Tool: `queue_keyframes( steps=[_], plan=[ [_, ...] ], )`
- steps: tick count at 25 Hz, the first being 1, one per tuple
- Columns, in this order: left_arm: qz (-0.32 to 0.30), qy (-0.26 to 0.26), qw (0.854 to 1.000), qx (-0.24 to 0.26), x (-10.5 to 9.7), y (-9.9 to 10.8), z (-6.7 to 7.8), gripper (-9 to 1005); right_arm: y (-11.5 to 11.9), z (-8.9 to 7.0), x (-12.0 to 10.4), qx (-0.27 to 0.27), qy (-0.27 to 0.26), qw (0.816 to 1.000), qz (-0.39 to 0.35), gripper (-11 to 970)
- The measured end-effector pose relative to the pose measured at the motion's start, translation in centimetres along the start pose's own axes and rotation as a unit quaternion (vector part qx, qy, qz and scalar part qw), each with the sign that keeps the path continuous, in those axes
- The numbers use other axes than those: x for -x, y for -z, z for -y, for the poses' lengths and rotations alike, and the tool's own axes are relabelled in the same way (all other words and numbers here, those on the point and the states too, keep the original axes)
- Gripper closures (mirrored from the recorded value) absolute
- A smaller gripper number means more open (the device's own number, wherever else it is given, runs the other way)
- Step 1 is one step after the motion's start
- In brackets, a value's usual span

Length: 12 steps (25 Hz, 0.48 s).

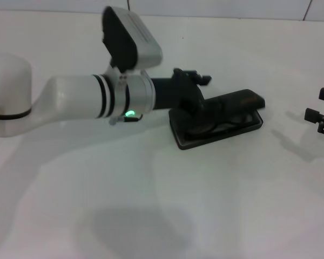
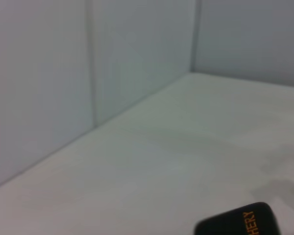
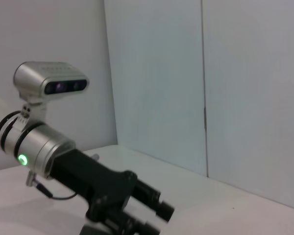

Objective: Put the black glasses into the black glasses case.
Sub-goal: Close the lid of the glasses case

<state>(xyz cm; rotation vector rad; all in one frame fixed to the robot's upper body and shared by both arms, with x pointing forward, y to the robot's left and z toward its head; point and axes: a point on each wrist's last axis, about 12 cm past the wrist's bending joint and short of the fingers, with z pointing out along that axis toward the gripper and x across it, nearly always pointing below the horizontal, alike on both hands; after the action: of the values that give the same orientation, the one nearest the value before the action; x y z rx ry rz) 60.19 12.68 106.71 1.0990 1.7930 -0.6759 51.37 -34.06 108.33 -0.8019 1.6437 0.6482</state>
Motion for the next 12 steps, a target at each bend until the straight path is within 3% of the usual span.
queue_keyframes(
  steps=[8, 12],
  plan=[
    [0.018, -0.015, 1.0, -0.009, -0.3, 0.2, 0.8, 321, -0.3, 0.1, 0.1, 0.002, 0.0, 1.0, 0.0, 361],
    [0.096, -0.024, 0.994, -0.038, 0.4, 2.1, 1.9, 320, -0.9, -0.2, 0.4, 0.018, 0.003, 1.0, 0.004, 358]
  ],
)
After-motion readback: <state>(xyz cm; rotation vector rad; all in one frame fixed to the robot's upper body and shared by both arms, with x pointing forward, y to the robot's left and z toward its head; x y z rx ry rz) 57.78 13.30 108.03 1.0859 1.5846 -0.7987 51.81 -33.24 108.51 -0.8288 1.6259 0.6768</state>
